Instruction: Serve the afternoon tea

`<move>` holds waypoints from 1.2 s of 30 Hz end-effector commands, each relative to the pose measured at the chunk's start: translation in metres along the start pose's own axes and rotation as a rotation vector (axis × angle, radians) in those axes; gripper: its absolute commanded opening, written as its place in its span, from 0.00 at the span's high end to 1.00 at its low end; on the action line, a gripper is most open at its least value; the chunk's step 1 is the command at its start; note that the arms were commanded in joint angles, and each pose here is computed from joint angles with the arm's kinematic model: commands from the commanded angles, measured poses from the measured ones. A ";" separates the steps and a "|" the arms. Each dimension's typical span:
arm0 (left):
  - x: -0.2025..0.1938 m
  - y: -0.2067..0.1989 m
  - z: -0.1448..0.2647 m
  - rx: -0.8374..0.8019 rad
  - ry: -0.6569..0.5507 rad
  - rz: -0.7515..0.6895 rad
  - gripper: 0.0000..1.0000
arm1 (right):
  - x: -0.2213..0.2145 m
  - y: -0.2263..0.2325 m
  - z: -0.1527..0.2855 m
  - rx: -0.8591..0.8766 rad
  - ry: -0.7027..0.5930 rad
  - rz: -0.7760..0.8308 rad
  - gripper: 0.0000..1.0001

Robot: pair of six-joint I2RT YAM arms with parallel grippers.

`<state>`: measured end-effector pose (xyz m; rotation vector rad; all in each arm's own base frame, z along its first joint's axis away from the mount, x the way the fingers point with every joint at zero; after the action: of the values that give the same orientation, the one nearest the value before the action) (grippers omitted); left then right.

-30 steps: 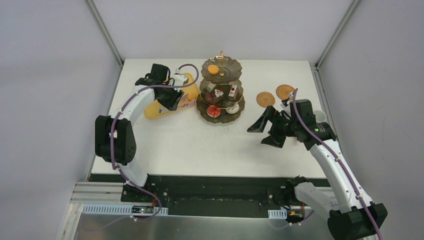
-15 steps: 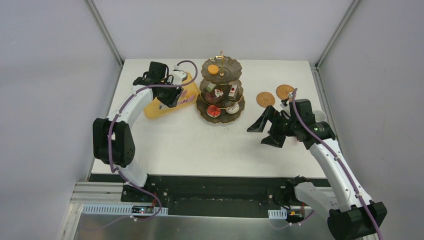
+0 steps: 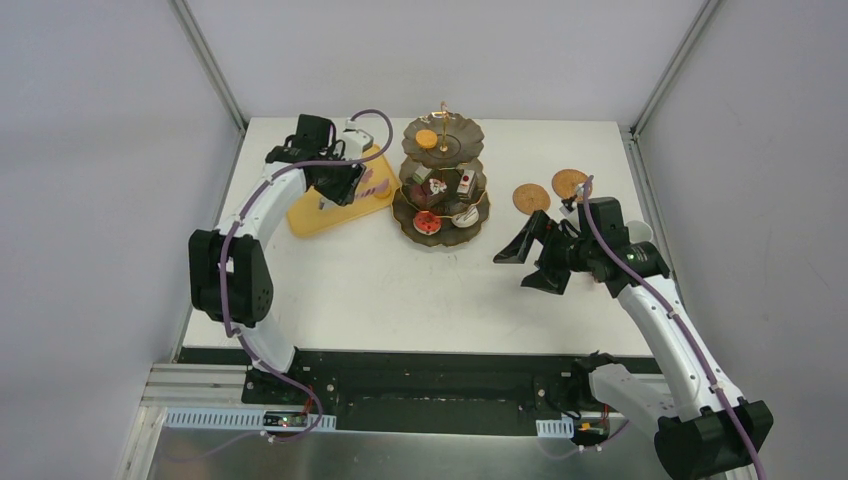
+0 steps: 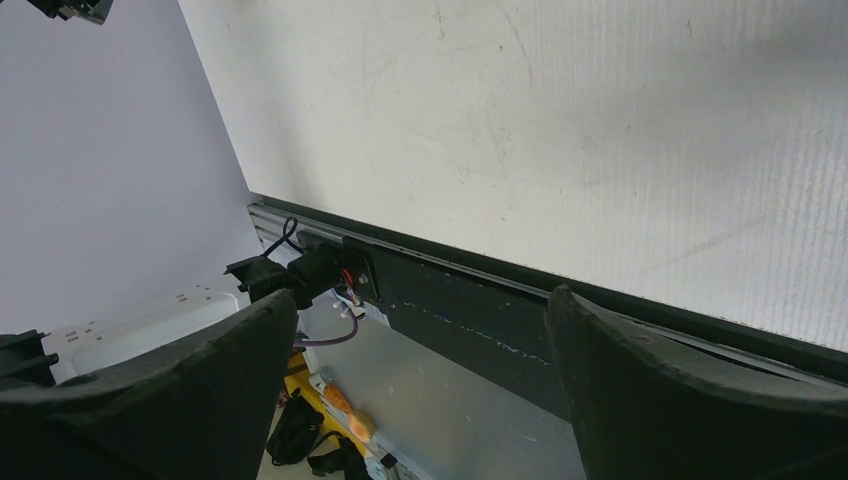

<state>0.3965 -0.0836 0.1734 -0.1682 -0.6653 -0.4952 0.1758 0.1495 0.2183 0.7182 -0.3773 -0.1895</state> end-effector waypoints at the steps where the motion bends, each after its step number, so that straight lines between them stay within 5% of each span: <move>1: 0.007 0.002 -0.001 -0.026 0.003 0.009 0.54 | 0.003 0.007 0.002 0.030 -0.008 -0.002 0.01; 28: 0.007 -0.001 -0.042 -0.007 0.078 -0.014 0.56 | 0.007 0.006 -0.002 0.019 -0.012 -0.017 0.01; 36: 0.006 -0.003 -0.042 -0.024 0.093 -0.017 0.72 | 0.008 0.005 -0.002 0.015 -0.016 -0.025 0.01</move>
<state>0.4197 -0.0963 0.1315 -0.1571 -0.5472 -0.5097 0.1794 0.1509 0.2159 0.7168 -0.3624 -0.2098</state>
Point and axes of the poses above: each gripper's point midway between its finger pads, its own z axis back along the fingers, its own y axis along the line the jaws close on, x = y × z, the point moved 3 cm from there along z, back along the fingers, and after that the axes turned 8 degrees about z, right-handed, at the moved point
